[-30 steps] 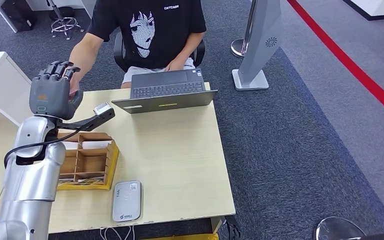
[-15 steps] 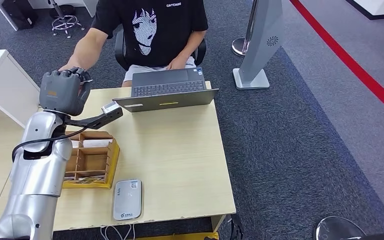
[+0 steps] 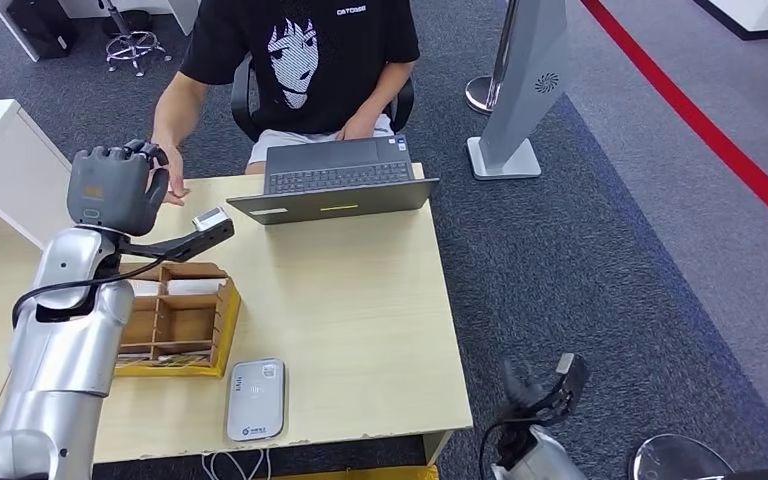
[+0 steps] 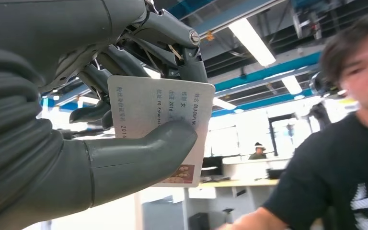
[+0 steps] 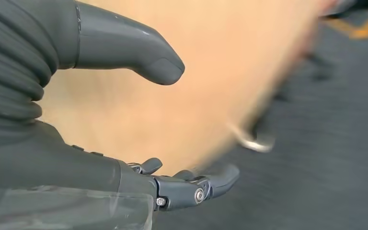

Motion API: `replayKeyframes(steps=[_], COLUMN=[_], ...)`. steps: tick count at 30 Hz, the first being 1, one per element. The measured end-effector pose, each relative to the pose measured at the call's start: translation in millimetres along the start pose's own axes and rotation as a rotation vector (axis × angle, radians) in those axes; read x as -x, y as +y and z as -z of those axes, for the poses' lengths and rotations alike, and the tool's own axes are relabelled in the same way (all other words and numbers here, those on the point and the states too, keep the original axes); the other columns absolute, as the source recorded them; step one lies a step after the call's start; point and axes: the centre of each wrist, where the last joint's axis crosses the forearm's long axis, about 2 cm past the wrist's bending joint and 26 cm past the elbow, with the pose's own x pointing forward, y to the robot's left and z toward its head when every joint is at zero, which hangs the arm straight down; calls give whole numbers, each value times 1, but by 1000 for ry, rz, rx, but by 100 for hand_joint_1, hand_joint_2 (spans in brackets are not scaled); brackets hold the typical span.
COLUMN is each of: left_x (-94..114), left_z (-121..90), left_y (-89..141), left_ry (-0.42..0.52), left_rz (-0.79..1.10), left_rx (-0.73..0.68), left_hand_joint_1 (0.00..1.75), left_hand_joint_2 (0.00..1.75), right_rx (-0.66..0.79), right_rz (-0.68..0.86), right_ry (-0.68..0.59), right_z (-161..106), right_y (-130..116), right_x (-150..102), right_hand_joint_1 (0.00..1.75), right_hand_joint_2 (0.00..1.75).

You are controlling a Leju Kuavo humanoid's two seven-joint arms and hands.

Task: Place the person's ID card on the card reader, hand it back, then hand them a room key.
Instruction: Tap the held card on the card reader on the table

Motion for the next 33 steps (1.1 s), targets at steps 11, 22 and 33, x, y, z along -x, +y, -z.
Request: replayKeyframes(steps=[11, 22, 33], left_x=[29, 5, -63], left_z=[-65, -135, -192], left_y=[-8, 5, 7], left_ry=[30, -9, -87], left_rz=[74, 54, -51], left_rx=[28, -40, -31], left_hand_joint_1=[175, 175, 175], left_hand_joint_2=[175, 175, 175], right_rx=[-36, -123, -5], right_rz=[-2, -136, -155], right_ry=[-277, -438, -237], right_z=[-74, -47, -36], right_y=[-44, -65, -99], right_x=[-15, -7, 24], right_hand_joint_1=[0, 0, 0], right_hand_joint_2=[175, 175, 175])
